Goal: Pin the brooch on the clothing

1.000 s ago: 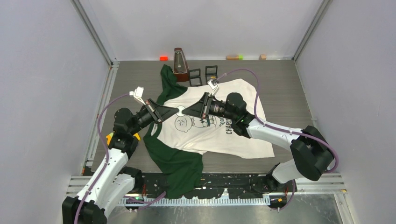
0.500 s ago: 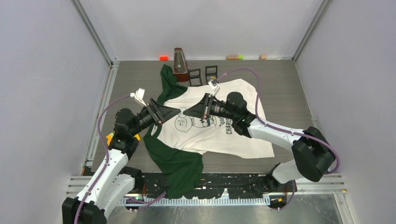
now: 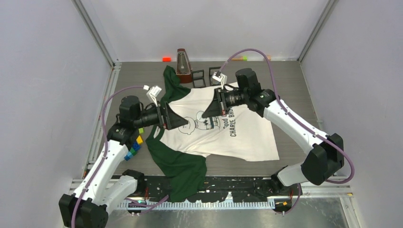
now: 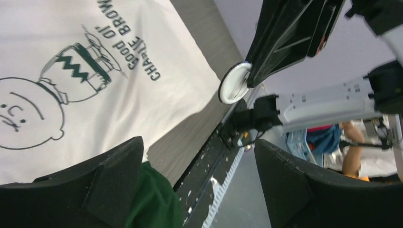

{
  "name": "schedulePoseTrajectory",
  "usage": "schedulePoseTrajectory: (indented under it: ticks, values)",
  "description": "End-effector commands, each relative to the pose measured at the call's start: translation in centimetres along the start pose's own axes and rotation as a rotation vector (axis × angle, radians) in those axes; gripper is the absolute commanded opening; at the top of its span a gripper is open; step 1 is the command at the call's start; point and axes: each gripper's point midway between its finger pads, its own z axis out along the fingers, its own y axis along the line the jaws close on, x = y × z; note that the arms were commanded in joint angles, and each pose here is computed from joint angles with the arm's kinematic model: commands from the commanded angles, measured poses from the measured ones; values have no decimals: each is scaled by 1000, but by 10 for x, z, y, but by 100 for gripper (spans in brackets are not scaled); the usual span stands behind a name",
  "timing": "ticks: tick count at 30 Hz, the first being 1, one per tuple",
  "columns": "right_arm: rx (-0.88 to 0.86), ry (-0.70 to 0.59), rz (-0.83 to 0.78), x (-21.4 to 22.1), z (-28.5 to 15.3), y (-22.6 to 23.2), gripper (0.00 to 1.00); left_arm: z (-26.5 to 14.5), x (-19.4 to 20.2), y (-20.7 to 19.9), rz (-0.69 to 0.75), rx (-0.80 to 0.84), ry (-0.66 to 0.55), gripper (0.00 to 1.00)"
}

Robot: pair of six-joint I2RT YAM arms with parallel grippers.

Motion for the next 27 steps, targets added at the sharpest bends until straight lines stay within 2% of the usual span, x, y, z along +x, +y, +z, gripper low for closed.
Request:
schedulePoseTrajectory:
  ticks: [1,7,14,24,27]
  values:
    - [-130,250,-18,46,-26,33,1,-8,31,-29,152,158,189,89]
    - [-219,306,6,59,-27,52,1,1,50,-51,132,281,321,82]
    - [-250,367,17,72,-19,59,1,18,64,-63,115,320,390,68]
    - [-275,404,16,77,-8,62,1,31,74,-71,91,363,382,41]
    - [-277,410,15,78,-7,61,1,32,76,-68,85,355,383,36]
